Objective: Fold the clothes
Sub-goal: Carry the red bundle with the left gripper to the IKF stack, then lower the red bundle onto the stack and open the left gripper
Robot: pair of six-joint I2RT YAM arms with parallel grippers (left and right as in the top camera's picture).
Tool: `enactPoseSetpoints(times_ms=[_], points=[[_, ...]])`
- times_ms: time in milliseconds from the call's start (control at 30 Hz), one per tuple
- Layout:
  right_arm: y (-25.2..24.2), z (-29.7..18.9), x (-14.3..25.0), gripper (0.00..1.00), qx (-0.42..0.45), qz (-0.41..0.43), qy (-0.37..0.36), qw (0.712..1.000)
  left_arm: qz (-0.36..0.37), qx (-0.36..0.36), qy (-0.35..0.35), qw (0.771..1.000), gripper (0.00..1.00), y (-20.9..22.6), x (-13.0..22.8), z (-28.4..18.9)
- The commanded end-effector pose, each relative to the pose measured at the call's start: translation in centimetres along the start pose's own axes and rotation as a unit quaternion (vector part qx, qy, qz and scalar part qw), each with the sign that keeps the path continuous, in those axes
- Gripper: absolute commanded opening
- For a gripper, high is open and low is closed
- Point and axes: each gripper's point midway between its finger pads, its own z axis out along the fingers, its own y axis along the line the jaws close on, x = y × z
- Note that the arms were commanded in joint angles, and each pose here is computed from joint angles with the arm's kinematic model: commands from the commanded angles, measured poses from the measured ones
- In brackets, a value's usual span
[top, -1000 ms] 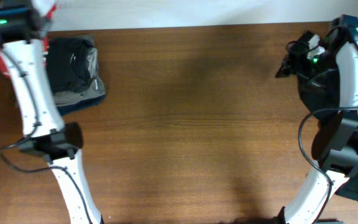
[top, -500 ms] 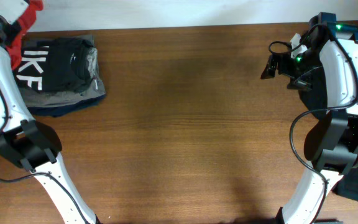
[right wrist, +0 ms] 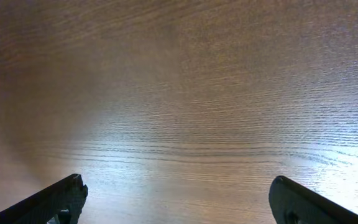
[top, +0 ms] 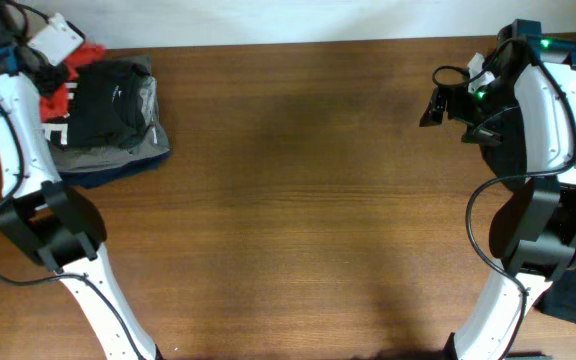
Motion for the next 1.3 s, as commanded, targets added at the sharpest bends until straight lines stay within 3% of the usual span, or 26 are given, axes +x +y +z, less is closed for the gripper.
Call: enactPoseSetpoints(times_ms=[0, 33, 133, 167, 367, 467, 667, 767, 900, 967, 1033, 1200, 1267], points=[[0.8, -1.3, -0.6, 0.99, -0.002, -0.016, -0.023, 1.0, 0.021, 0.048, -0.048, 0.997, 0.29, -3.1, -4.0, -1.2], [0.8, -1.3, -0.6, 0.99, -0.002, -0.017, -0.024, 1.0, 0.025, 0.073, -0.062, 0.995, 0.35, -4.6, -5.0, -1.2], [0.8, -1.3, -0.6, 0.99, -0.002, -0.017, -0.024, 1.0, 0.032, 0.122, -0.081, 0.989, 0.68, -7.7, -6.5, -1.0], [0.8, -1.3, -0.6, 0.98, -0.002, -0.017, -0.024, 1.0, 0.037, 0.146, -0.082, 0.985, 0.99, -9.5, -7.0, -0.6], [0.8, -1.3, -0.6, 0.99, -0.002, -0.016, -0.024, 1.0, 0.052, 0.219, -0.097, 0.969, 0.99, -15.1, -9.1, -0.1], [0.8, -1.3, -0.6, 0.99, -0.002, -0.017, -0.024, 1.0, 0.048, 0.221, -0.106, 0.968, 0.99, -15.6, -10.2, -0.4], [0.8, -1.3, -0.6, 0.99, -0.002, -0.017, -0.024, 1.0, -0.17, 0.099, -0.054, 0.979, 0.99, -8.3, -10.0, -1.7], [0.8, -1.3, -0.6, 0.99, -0.002, -0.017, -0.024, 1.0, -0.226, 0.039, 0.0, 0.973, 0.99, -4.8, -6.9, -4.7], [0.8, -1.3, -0.6, 0.99, -0.002, -0.017, -0.024, 1.0, -0.246, 0.028, 0.082, 0.965, 0.99, -4.6, -2.4, -6.3], [0.8, -1.3, -0.6, 0.99, -0.002, -0.017, -0.024, 1.0, -0.297, 0.021, 0.109, 0.948, 0.99, -4.4, -0.6, -6.4], [0.8, -1.3, -0.6, 0.99, -0.002, -0.017, -0.023, 1.0, -0.378, 0.016, 0.127, 0.917, 0.99, -4.3, 1.1, -6.4], [0.8, -1.3, -0.5, 0.98, -0.002, -0.016, -0.022, 1.0, -0.572, 0.022, 0.158, 0.805, 0.99, -3.8, 6.3, -6.8], [0.8, -1.3, -0.6, 0.99, -0.002, -0.017, -0.024, 1.0, -0.585, 0.039, 0.153, 0.796, 0.99, -3.9, 6.9, -6.7]])
